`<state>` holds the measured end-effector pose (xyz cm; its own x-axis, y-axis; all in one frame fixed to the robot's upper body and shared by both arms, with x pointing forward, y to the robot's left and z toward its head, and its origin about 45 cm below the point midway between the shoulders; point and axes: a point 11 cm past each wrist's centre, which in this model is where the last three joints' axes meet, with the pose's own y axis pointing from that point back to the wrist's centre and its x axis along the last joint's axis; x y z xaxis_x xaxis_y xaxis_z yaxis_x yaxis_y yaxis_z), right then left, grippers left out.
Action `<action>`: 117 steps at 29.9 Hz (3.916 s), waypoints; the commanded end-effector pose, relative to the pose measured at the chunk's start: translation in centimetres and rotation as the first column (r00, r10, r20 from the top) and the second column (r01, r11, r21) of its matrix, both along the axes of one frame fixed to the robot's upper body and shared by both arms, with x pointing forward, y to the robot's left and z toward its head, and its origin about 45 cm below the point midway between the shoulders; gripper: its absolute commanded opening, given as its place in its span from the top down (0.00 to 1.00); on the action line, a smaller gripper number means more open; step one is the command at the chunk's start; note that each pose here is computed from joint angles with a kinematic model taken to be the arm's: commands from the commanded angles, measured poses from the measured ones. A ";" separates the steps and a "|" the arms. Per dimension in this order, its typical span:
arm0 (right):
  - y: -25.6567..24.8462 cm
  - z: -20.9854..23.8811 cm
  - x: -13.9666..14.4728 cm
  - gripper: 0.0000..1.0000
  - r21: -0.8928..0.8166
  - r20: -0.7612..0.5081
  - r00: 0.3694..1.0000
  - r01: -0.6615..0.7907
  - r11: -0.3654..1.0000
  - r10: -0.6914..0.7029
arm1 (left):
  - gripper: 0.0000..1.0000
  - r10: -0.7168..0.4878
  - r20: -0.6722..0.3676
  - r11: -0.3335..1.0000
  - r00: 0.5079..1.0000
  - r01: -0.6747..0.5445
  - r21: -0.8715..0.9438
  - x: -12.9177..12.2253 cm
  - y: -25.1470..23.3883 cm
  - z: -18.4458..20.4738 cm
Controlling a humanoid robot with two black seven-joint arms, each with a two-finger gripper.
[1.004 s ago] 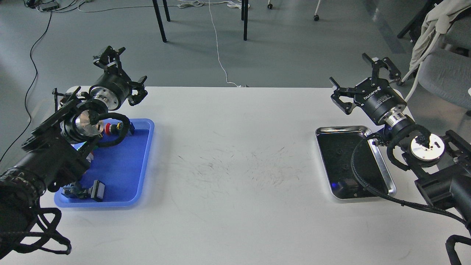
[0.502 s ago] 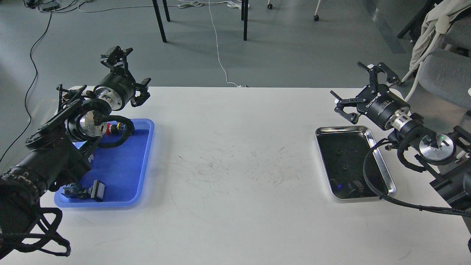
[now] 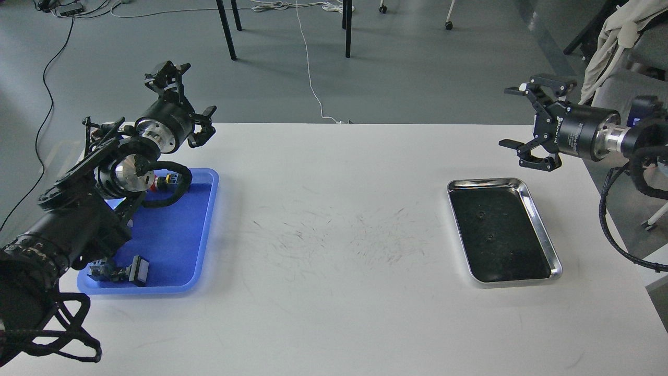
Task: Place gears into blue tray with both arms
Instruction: 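Move the right gripper over the metal tray with the black mat, then lower the right gripper and grasp a small black part in the metal tray, then carry the black part toward the table center and release it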
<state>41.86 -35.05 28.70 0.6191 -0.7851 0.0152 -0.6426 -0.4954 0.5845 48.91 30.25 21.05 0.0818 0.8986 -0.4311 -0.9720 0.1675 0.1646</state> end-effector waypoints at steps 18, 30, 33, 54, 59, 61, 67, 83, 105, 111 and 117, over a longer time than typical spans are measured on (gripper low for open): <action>-2.5 -2.3 -5.8 0.02 -0.576 -0.231 0.912 -0.408 0.708 0.338 | 0.02 -0.017 0.012 1.000 1.000 0.017 0.014 -0.1 0.3 0.6; -0.5 -5.1 -1.9 0.02 -0.708 -0.324 0.861 -0.496 0.503 0.393 | 0.02 -0.032 0.003 0.999 0.999 0.032 0.021 -0.4 -0.3 0.0; 1.0 -6.1 -1.1 0.02 -0.716 -0.337 0.846 -0.516 0.471 0.414 | 0.02 -0.028 0.000 0.999 1.000 0.028 0.022 -0.4 -0.1 -0.1; 5.8 -13.8 0.1 0.03 -0.742 -0.406 0.786 -0.581 0.334 0.467 | 0.02 -0.009 -0.009 0.999 1.000 0.009 0.031 -0.8 1.0 -0.6; 5.8 -13.8 0.1 0.08 -0.749 -0.410 0.778 -0.585 0.311 0.476 | 0.02 -0.001 -0.008 0.999 1.000 0.002 0.037 -0.8 1.4 -0.5; 5.8 -13.8 0.1 0.08 -0.748 -0.409 0.777 -0.586 0.311 0.479 | 0.02 -0.001 -0.009 0.999 1.000 0.001 0.038 -0.8 1.5 -0.5; 6.0 -14.0 0.0 0.21 -0.747 -0.412 0.773 -0.590 0.307 0.482 | 0.02 0.003 -0.008 0.999 1.000 -0.003 0.040 -0.8 1.7 -0.5; 6.7 -14.9 -0.4 0.50 -0.750 -0.431 0.753 -0.605 0.267 0.498 | 0.02 0.013 -0.009 0.999 1.000 -0.012 0.042 -1.0 2.2 -0.6; 6.9 -8.9 2.4 0.98 -0.798 -0.348 0.785 -0.535 0.277 0.513 | 0.02 0.025 -0.002 0.999 1.000 -0.025 0.048 -1.0 2.7 -0.6; 12.5 -4.5 2.8 0.98 -0.770 -0.239 0.760 -0.527 0.358 0.605 | 0.02 0.028 -0.001 0.998 1.000 -0.027 0.050 -1.0 2.8 -0.5; 23.3 -5.8 1.7 0.98 -0.655 -0.115 0.734 -0.562 0.505 0.669 | 0.02 0.038 -0.014 0.998 0.999 -0.037 0.046 -1.4 3.2 -1.1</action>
